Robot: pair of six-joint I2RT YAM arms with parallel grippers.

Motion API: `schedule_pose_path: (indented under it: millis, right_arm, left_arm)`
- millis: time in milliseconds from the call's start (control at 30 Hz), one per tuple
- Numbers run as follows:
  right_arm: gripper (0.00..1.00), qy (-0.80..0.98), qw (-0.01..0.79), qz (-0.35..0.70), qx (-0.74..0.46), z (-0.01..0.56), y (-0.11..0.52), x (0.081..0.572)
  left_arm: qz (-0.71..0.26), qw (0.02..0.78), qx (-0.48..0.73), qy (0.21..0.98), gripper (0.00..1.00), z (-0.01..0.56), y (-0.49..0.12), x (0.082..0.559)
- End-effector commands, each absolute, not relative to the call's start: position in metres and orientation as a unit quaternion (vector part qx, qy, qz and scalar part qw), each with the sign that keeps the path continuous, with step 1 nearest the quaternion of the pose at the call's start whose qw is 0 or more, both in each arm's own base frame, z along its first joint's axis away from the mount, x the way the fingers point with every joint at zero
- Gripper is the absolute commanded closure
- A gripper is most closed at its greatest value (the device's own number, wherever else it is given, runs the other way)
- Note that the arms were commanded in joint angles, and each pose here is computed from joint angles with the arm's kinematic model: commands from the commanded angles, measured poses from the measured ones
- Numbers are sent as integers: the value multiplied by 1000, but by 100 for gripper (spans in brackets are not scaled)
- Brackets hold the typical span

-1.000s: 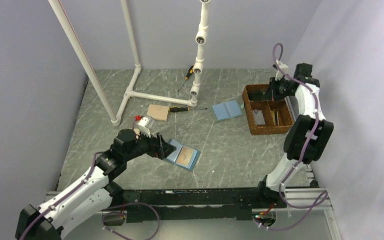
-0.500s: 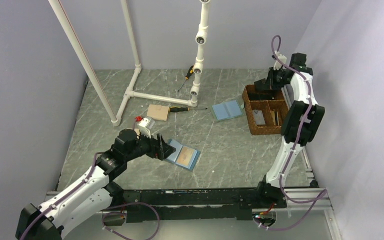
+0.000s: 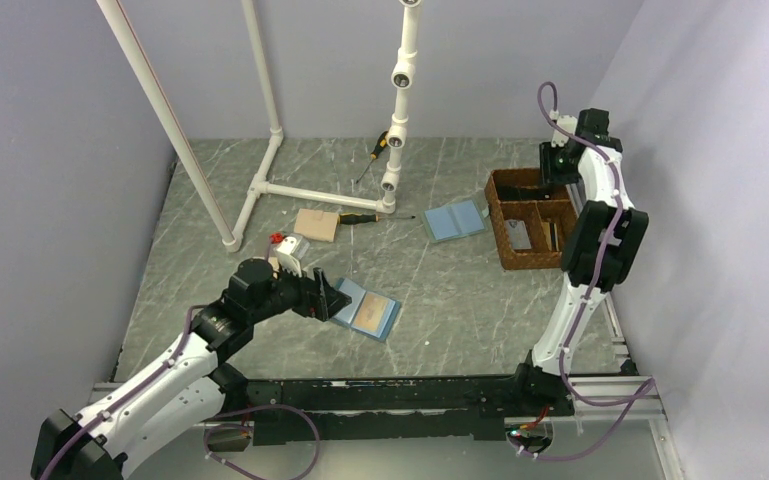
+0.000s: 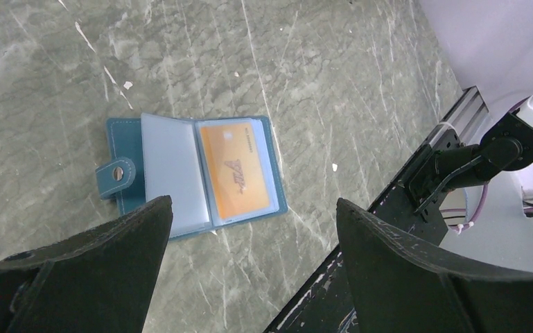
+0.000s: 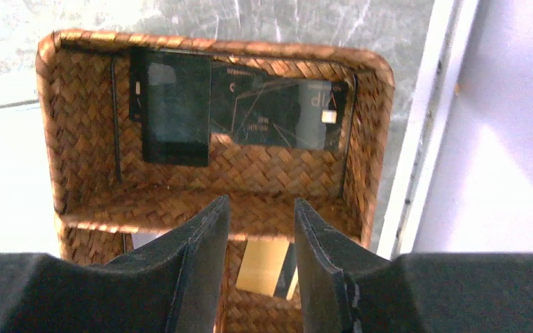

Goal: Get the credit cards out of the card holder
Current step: Place the credit card in the storage box, then remove the credit card from the card holder.

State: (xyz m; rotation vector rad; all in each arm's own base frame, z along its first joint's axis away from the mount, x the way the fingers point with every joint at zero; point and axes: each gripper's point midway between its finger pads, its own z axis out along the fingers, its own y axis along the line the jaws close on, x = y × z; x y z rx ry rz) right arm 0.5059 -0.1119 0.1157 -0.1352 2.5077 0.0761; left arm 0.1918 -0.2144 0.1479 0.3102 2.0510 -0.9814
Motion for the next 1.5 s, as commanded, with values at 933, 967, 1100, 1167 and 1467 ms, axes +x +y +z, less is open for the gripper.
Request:
schedule_pose_path:
  millis: [933,967,1100,1167,1467]
  right_arm:
    - [58,699,362,416,-456,172,202,270]
    - [59,704,355,412,-457,167,204,271]
    - [61,713,334,405,-465,155,212,269]
    - [62,717,331,400,-464,153,212,271]
    - [62,727,328,392,-458,150,210,275]
  left_arm:
    - [-332,277,126,893,19,103,-266,194]
    - [-306,276,128,902,19,98,-266,195]
    - [-200,266,131,934,17,79,-267,197]
    - [-152,262,133,944,15,71,-267,199]
    - [-77,255,170,949,12,49,-290,199]
